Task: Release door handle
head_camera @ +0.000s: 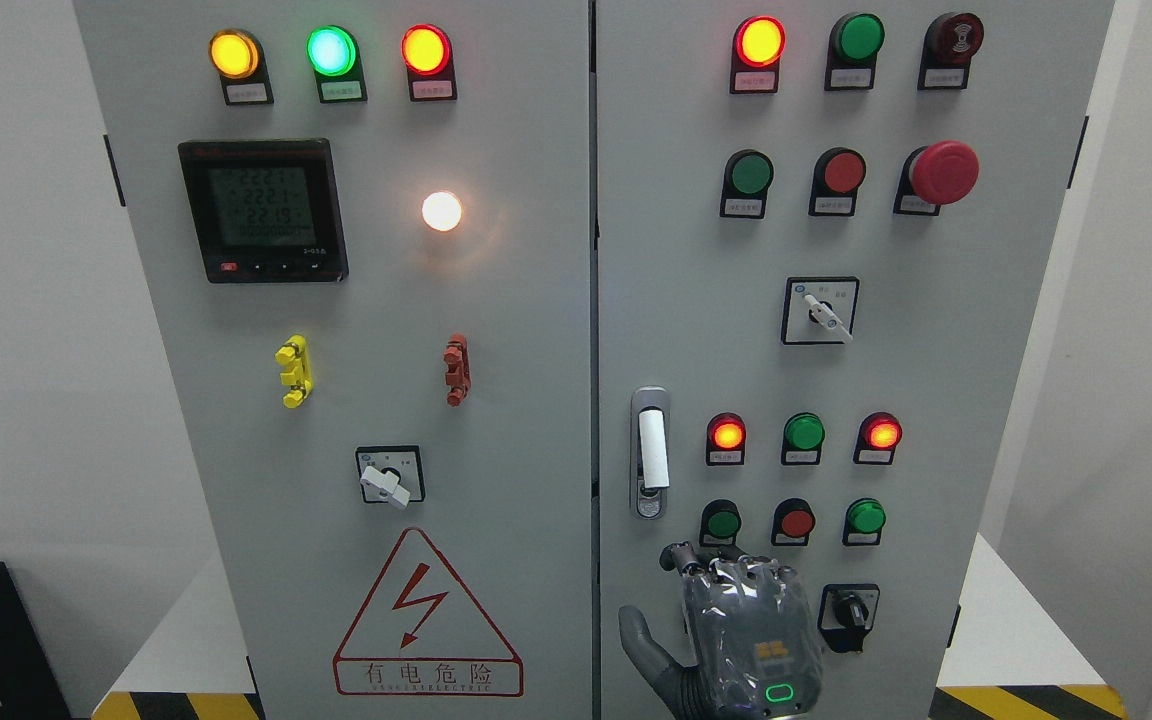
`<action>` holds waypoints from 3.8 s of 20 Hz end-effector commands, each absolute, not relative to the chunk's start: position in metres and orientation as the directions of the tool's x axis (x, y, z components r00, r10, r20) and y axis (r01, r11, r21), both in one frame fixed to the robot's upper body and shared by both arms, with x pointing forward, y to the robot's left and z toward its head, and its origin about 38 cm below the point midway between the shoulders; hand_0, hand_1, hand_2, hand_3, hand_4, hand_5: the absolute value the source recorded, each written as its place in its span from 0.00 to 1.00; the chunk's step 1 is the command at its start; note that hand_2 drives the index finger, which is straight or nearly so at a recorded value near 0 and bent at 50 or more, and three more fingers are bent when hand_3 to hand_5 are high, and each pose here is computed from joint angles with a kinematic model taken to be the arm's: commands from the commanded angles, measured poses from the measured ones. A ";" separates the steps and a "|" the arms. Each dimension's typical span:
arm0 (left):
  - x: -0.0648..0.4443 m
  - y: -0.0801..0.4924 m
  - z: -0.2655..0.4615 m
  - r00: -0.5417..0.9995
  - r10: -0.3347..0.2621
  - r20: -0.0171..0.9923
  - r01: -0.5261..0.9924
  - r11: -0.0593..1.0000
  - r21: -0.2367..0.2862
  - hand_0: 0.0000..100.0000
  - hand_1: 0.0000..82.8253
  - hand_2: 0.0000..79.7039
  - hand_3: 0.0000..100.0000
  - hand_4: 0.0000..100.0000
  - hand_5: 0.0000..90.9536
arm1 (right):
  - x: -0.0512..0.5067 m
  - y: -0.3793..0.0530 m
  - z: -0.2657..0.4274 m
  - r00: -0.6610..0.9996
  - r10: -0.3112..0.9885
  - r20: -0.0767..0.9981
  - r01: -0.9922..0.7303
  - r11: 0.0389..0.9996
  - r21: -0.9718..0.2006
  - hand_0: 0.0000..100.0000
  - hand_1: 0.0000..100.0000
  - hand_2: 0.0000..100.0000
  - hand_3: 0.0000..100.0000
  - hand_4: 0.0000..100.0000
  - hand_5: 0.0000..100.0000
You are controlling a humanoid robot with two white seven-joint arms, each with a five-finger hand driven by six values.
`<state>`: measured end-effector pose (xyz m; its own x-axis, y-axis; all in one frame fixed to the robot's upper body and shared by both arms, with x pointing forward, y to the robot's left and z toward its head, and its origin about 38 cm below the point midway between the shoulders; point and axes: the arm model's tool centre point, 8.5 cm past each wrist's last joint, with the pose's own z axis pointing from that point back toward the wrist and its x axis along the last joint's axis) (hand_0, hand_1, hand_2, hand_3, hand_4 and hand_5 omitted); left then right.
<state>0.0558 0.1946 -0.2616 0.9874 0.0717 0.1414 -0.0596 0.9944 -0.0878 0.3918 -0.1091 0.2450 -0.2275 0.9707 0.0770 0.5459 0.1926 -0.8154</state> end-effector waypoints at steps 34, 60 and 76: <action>0.063 0.194 -0.261 0.986 0.051 0.162 -0.037 0.995 -0.087 0.00 0.00 0.03 0.09 0.01 0.00 | 0.415 -0.116 0.324 -0.215 0.973 0.078 0.652 0.203 -0.731 0.07 0.48 0.76 1.00 0.97 0.91; 0.063 0.194 -0.261 0.986 0.051 0.162 -0.037 0.995 -0.087 0.00 0.00 0.03 0.09 0.01 0.00 | 0.425 -0.117 0.322 -0.197 0.977 0.083 0.645 0.193 -0.740 0.14 0.45 0.76 1.00 0.97 0.91; 0.063 0.194 -0.261 0.986 0.051 0.162 -0.037 0.995 -0.087 0.00 0.00 0.03 0.09 0.01 0.00 | 0.420 -0.119 0.321 -0.195 0.977 0.088 0.650 0.196 -0.734 0.21 0.44 0.76 1.00 0.97 0.91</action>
